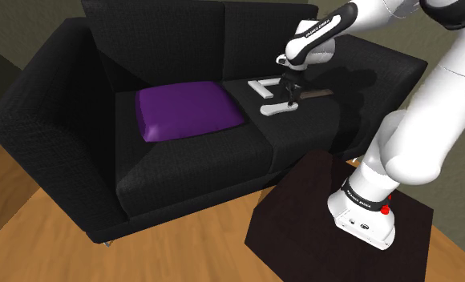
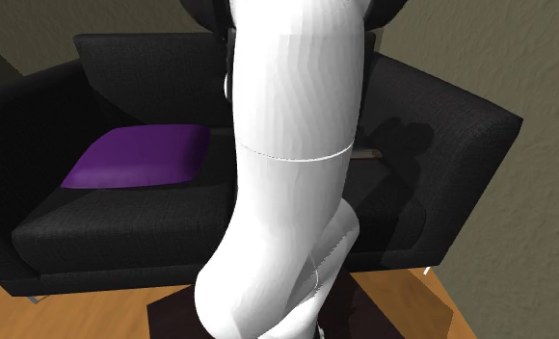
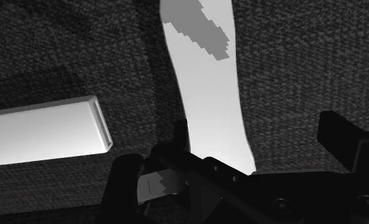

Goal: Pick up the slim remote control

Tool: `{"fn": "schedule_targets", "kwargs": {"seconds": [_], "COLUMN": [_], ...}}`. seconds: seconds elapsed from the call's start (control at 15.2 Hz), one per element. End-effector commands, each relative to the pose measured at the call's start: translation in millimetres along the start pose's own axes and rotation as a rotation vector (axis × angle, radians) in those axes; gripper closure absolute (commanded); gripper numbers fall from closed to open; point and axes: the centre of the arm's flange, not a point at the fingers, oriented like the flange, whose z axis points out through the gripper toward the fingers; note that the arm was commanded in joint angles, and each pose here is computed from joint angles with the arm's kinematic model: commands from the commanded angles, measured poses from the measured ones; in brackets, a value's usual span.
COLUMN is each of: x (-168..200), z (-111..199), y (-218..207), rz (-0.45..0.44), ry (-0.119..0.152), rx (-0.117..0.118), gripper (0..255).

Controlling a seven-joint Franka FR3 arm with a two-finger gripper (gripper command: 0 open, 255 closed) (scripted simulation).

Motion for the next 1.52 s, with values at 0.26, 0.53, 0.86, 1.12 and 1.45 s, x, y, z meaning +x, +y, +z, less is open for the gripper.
{"fn": "schedule_targets", "kwargs": {"seconds": [0.26,0.53,0.86,1.12,1.45], "x": [2,1,1,1,2], "z": [36,61,60,60,50], "y": [23,22,22,22,22], "rz": [-0.089,-0.089,-0.089,-0.089,-0.089], "ry": [0.003,0.003,0.003,0.003,0.003], "rx": [-0.006,-0.006,-0.006,-0.006,-0.006], "gripper": [0,0,255,255,255]}}
